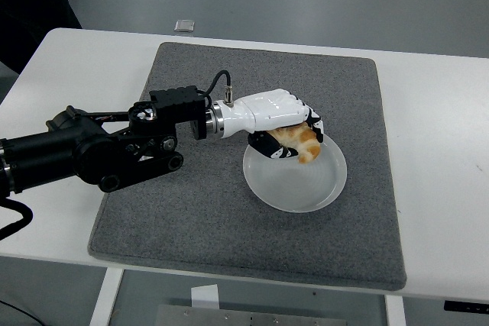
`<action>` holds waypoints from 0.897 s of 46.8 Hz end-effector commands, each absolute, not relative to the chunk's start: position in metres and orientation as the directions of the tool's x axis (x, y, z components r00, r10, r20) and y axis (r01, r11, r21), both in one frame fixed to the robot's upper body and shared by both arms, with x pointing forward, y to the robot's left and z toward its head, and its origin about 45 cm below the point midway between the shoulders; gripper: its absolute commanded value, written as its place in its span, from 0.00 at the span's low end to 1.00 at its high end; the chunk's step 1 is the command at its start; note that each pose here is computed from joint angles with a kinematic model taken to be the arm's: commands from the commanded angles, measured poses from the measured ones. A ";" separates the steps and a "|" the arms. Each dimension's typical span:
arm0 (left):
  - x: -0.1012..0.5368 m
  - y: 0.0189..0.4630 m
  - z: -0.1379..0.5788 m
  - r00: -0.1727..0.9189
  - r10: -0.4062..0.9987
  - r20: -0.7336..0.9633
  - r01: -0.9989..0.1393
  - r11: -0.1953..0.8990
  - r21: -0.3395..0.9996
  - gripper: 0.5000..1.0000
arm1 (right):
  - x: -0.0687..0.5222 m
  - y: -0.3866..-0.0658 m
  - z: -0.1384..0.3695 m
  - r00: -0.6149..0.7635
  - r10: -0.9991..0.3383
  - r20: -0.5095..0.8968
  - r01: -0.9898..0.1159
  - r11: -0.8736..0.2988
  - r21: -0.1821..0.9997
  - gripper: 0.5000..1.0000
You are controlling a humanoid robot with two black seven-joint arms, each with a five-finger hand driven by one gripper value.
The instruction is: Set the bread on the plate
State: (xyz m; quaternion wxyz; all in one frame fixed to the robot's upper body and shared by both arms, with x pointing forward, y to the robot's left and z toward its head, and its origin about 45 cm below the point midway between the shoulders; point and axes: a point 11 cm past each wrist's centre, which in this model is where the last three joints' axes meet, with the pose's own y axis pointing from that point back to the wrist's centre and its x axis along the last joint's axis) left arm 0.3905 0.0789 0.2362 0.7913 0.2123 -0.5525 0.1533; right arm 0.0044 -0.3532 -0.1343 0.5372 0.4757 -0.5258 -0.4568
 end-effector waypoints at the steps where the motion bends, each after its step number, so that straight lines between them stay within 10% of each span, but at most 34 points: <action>1: 0.389 0.077 0.228 0.339 -0.005 0.941 -0.476 0.862 0.176 0.00 | 0.004 -0.353 -0.134 0.029 -0.991 0.130 -0.010 0.130 0.991 0.90; 28: 0.381 0.070 0.201 0.326 -0.016 0.945 -0.481 0.858 0.180 0.00 | 0.004 -0.353 -0.134 0.030 -0.991 0.130 -0.009 0.130 0.991 0.90; 32: 0.381 0.071 0.200 0.328 -0.014 0.944 -0.482 0.858 0.180 0.50 | 0.004 -0.353 -0.134 0.029 -0.991 0.130 -0.010 0.130 0.991 0.90; 42: 0.377 0.072 0.194 0.344 -0.018 0.939 -0.477 0.858 0.191 0.97 | 0.004 -0.353 -0.134 0.030 -0.991 0.130 -0.009 0.130 0.991 0.90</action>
